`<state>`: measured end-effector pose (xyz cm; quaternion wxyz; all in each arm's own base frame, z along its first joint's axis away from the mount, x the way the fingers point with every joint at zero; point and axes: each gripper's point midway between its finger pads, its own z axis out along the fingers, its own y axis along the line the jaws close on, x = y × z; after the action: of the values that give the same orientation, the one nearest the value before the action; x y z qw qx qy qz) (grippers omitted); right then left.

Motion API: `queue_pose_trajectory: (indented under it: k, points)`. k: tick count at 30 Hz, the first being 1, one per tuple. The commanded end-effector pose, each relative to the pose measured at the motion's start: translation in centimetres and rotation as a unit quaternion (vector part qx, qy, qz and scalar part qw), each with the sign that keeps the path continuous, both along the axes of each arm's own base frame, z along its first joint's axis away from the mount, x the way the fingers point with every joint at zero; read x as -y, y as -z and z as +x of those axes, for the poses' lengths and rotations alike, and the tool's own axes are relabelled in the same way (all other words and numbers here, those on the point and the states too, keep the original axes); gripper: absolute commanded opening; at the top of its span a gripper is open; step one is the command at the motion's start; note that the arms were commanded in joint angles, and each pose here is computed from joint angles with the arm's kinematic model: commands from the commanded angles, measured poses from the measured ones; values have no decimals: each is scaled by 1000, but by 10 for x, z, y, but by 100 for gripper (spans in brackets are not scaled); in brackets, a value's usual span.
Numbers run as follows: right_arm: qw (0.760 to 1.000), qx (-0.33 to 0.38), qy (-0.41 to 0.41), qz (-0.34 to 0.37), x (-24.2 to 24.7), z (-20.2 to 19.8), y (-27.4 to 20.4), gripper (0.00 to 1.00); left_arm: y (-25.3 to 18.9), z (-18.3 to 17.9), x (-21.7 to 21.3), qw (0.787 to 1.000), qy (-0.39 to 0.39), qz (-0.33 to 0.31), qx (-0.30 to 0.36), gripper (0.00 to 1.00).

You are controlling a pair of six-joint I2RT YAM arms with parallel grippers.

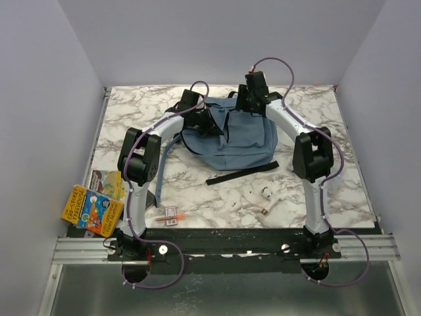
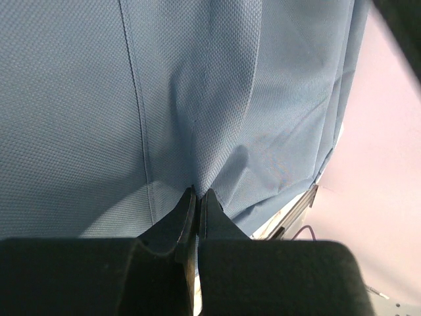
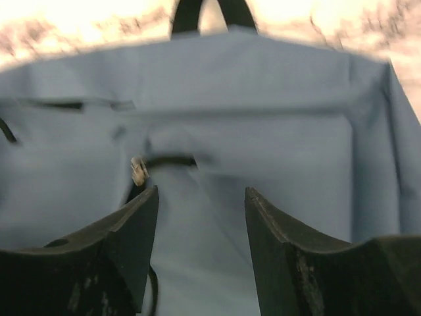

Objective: Pack the student bag
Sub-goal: Unzip the student bag at the center of the board, then pick up the stationery from the center of the board.

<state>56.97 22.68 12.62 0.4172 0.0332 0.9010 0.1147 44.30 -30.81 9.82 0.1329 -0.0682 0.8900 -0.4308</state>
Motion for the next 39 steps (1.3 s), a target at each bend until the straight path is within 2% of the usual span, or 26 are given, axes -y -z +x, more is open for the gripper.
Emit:
queue_pose_trajectory:
  k: [1, 8, 13, 18, 23, 25, 26, 28, 31, 36, 38, 39]
  points:
    - [999, 5, -30, -44, 9, -38, 0, 59, -10, -2, 4, 1000, 14, -11, 1, 0]
    - [981, 47, -120, -142, -17, -57, 20, 62, -11, -1, 5, 1000, 11, -19, -9, 0]
    - [964, 58, -123, -229, -23, -49, 36, 67, -12, -1, 5, 1000, 10, -20, -10, 0]
    - [962, 66, -127, -234, -31, -48, 48, 72, -14, -1, 5, 1000, 11, -22, -8, 0]
    - [959, 60, -85, -264, -17, -41, 63, 69, -13, -1, 5, 1000, 9, -21, -10, 0]
    - [958, 65, -64, -271, -12, -38, 61, 62, -12, -1, 4, 1000, 7, -20, -12, 0]
    - [959, 68, -63, -267, -13, -37, 59, 53, -10, -1, 4, 1000, 6, -19, -12, 0]
    - [960, 72, -62, -263, -15, -36, 53, 24, -6, 0, 1, 1000, 2, -16, -17, 0]
    - [968, 81, -50, -230, -19, -37, 33, 1, -2, 4, -6, 1000, -9, -12, -21, 0]
    - [985, 64, -86, -138, -29, -44, -4, 1, 7, 11, -18, 999, -27, -1, -32, 0]
    - [991, 51, -98, -74, -26, -47, -20, 0, 11, 12, -18, 999, -25, 2, -35, 0]
    - [993, 39, -113, -19, -26, -49, -26, 1, 13, 12, -17, 999, -25, 4, -38, 0]
